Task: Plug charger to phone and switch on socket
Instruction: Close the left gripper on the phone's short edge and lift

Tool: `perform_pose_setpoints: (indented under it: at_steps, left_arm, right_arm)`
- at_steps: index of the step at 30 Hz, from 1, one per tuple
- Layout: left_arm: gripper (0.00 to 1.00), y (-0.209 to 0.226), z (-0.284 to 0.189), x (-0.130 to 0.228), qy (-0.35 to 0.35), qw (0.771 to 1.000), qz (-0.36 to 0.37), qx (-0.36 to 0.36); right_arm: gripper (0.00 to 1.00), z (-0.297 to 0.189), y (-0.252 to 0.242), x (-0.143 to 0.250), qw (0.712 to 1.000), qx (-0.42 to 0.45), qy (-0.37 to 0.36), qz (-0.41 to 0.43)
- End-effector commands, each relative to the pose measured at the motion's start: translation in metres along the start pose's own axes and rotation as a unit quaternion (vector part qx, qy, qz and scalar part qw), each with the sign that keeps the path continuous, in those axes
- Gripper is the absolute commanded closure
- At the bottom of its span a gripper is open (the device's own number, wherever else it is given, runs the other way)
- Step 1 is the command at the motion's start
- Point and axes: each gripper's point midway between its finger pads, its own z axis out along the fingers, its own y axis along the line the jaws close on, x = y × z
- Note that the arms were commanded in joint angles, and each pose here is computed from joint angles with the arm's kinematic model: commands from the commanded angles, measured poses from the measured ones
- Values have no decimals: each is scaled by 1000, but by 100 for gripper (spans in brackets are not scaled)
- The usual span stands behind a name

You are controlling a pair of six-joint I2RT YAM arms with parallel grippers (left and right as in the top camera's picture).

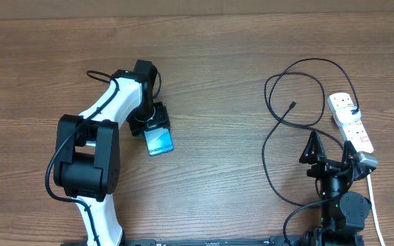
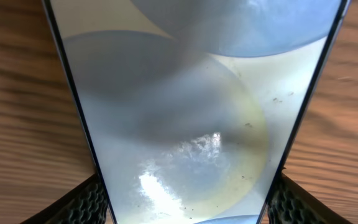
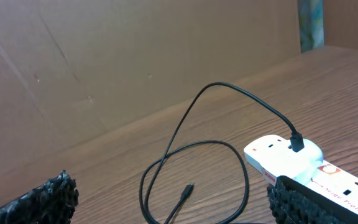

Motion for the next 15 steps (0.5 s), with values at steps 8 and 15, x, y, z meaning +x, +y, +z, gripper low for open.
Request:
perform_pose_setpoints:
  at_steps: [8,15]
  left_arm:
    - [48,-23,27,25,83,994,-29,61]
    - [47,-28,1,25,96,994,-17,55]
  right_arm:
    - [0,1,1,3,1000,-4,2,-4]
    - [0,1,1,3,1000,-4,2,-4]
